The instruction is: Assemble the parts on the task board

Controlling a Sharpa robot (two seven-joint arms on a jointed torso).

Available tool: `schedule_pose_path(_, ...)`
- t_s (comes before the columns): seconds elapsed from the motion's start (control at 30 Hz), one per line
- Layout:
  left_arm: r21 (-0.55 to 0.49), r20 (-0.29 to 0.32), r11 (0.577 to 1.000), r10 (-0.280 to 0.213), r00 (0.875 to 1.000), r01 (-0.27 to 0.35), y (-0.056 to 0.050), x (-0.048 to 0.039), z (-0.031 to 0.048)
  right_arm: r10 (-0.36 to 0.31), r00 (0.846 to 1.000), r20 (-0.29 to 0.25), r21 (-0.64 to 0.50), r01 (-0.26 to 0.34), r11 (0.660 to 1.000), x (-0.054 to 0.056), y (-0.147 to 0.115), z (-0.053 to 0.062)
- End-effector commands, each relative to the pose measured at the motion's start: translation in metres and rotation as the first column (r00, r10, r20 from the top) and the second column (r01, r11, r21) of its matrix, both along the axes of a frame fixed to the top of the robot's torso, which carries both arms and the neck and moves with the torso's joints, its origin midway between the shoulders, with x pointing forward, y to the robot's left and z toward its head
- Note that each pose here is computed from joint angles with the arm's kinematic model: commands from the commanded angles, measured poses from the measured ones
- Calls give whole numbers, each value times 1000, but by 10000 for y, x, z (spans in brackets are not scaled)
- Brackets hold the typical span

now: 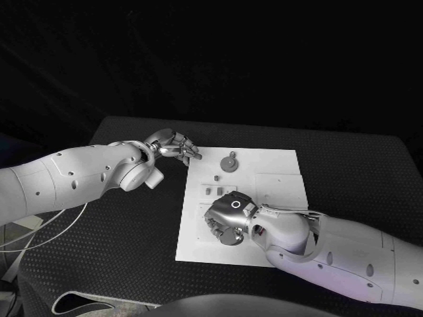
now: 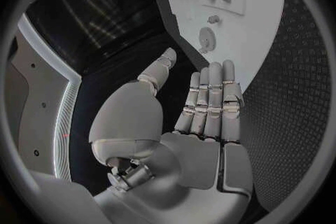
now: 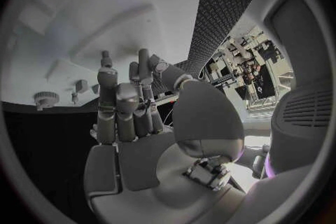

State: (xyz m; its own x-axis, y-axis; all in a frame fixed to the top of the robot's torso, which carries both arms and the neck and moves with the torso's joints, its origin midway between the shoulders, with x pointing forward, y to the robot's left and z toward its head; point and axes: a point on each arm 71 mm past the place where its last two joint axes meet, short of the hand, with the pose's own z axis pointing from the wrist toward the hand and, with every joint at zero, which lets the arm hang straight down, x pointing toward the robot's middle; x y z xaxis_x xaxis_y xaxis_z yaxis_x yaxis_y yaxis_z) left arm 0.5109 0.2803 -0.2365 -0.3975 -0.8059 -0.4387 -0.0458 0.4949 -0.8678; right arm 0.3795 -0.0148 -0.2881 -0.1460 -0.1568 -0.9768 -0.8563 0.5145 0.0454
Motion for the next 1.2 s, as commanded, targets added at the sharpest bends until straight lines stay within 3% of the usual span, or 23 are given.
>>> schedule_pose_path(0.03, -3, 4, 1000, -13, 1000, 13, -21, 0, 11, -8, 1000, -23, -75, 7, 997, -26, -59, -131)
schedule_pose_path(0.7, -1, 6, 1000, -12, 1000, 12, -17, 1, 12, 0, 1000, -10, -50, -1, 999, -72, -66, -84)
schedule_pose_path(1.2, -1, 7, 1000, -11, 1000, 11, -17, -2, 13, 19, 1000, -9, -95, -20, 995, -102, 29, -94)
